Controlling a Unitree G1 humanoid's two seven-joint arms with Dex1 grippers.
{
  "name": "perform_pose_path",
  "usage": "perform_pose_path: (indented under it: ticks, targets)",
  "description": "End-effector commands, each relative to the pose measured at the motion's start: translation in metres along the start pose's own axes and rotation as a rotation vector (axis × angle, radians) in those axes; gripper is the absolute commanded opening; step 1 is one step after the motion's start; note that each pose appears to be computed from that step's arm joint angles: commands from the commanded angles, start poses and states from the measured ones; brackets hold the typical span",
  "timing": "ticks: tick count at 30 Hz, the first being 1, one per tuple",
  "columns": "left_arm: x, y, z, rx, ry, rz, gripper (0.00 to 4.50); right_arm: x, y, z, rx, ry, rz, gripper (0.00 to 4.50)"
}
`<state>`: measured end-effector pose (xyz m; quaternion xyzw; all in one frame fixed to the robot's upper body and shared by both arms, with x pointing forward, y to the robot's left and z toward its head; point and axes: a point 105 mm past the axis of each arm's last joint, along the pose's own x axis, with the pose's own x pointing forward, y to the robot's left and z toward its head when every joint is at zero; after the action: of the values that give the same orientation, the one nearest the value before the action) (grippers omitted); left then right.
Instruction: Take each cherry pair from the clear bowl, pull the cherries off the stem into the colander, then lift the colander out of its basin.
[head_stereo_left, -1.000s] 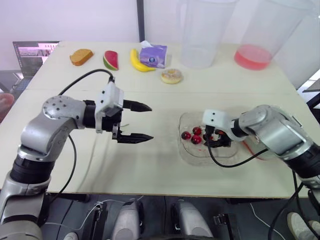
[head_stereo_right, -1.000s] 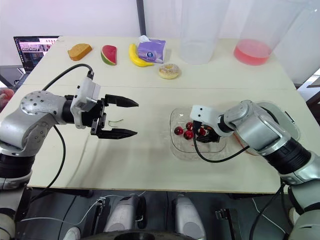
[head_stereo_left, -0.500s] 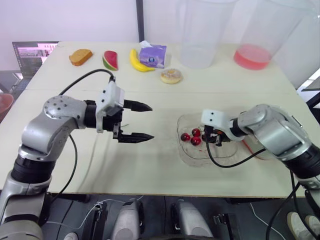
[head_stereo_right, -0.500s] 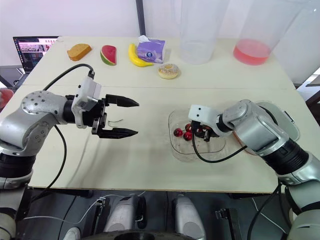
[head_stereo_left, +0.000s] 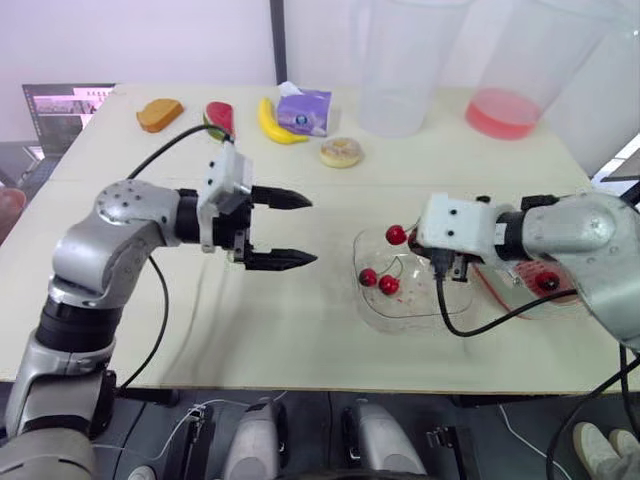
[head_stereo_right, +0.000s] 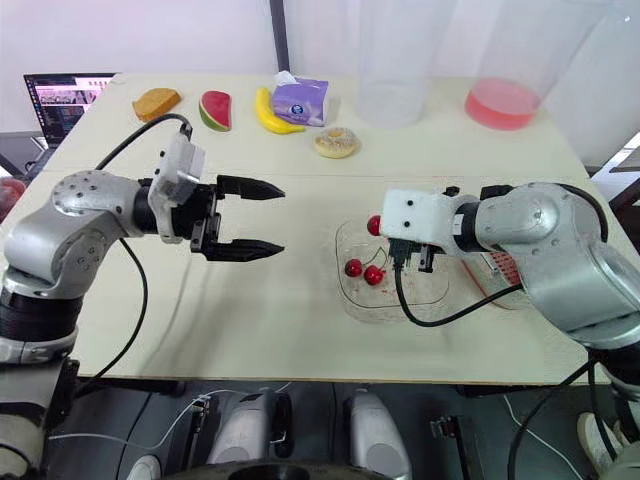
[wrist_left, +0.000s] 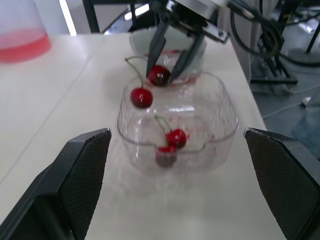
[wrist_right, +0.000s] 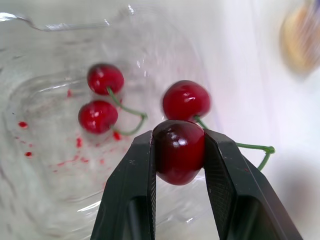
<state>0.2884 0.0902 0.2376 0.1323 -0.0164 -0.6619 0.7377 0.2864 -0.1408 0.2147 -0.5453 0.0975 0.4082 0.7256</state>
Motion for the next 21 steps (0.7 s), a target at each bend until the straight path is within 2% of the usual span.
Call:
perform_pose_path:
  ticks: [1, 7, 11, 21]
  targets:
    - [0.001, 0.006, 0.017, -0.033, -0.069, 0.013, 4.50, -0.007, -0.007, 0.026, -0.246, -0.102, -0.128, 0.87]
    - [0.019, 0.016, 0.021, -0.250, -0.110, -0.011, 4.50, 0.002, 0.001, 0.047, -0.466, -0.237, -0.214, 0.87]
    - [0.033, 0.029, 0.017, -0.423, -0.117, 0.020, 4.50, 0.008, 0.001, 0.050, -0.540, -0.260, -0.245, 0.87]
    - [0.049, 0.035, 0.023, -0.602, -0.172, 0.000, 4.50, 0.013, -0.003, 0.053, -0.576, -0.283, -0.255, 0.87]
